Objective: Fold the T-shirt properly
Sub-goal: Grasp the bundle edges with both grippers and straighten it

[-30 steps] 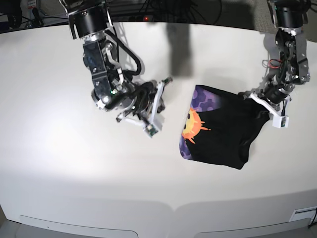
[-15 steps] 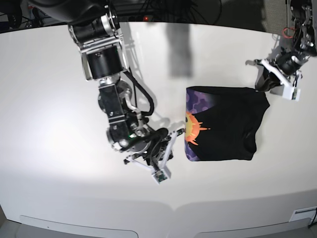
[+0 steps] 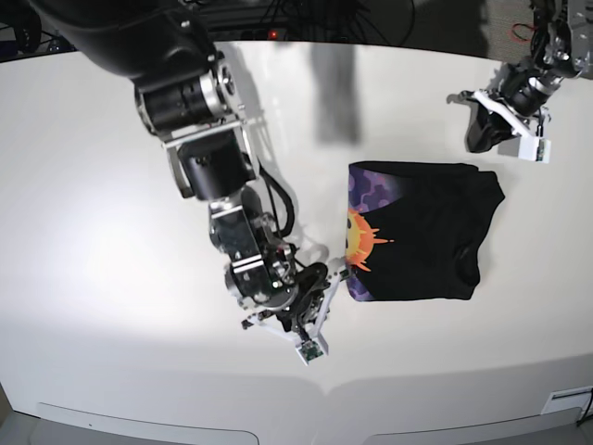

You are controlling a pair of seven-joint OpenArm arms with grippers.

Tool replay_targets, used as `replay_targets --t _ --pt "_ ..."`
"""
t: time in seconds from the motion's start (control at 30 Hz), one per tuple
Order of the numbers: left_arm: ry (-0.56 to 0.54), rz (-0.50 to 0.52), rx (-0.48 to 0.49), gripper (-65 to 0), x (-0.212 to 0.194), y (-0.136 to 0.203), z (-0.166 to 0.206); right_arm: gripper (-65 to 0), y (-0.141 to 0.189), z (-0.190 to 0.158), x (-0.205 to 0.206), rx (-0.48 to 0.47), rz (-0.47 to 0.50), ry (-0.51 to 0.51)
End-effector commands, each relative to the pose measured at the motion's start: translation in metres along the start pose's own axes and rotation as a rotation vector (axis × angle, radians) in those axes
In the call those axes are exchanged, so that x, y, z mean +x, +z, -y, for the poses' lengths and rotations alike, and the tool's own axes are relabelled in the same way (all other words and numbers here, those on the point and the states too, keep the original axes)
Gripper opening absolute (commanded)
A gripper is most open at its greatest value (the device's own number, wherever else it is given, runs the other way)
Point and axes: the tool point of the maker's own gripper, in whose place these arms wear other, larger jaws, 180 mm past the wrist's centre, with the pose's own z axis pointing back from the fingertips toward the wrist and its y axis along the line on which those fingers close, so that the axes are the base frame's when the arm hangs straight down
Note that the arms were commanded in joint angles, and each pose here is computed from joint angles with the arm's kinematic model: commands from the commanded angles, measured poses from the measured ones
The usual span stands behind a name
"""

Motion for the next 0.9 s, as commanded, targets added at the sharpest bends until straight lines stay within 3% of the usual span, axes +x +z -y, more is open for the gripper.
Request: replay_targets --t 0.0,0.13,0.3,0.47,0.7,0.87 --pt "-0.030 0.064 0.010 -65.0 0.021 -0.002 -0.002 -65.0 -0.001 0.001 0.028 0.005 0.057 0.011" --pt "-0.041 0.071 0.086 -65.0 0.027 -0.020 -0.014 -65.0 -0.004 -0.021 0.006 0.124 -0.024 0.044" --pt "-0.015 0.032 0.127 -65.0 0.024 -0.052 -0.035 -65.0 -0.001 -0.036 -0.014 0.202 -0.096 0.073" --pt "0.019 0.002 0.150 -65.0 0.024 -0.074 -0.052 -65.0 0.006 -0.063 -0.032 0.341 -0.122 0.115" --pt "0.005 0.071 0.104 -65.0 0.057 -0.088 -0.046 -65.0 0.011 -0.074 -0.063 0.357 -0.185 0.096" --pt "-0.007 0.102 0.094 -65.0 0.075 -0.093 -0.044 -65.0 0.024 -0.102 -0.084 0.408 -0.233 0.101"
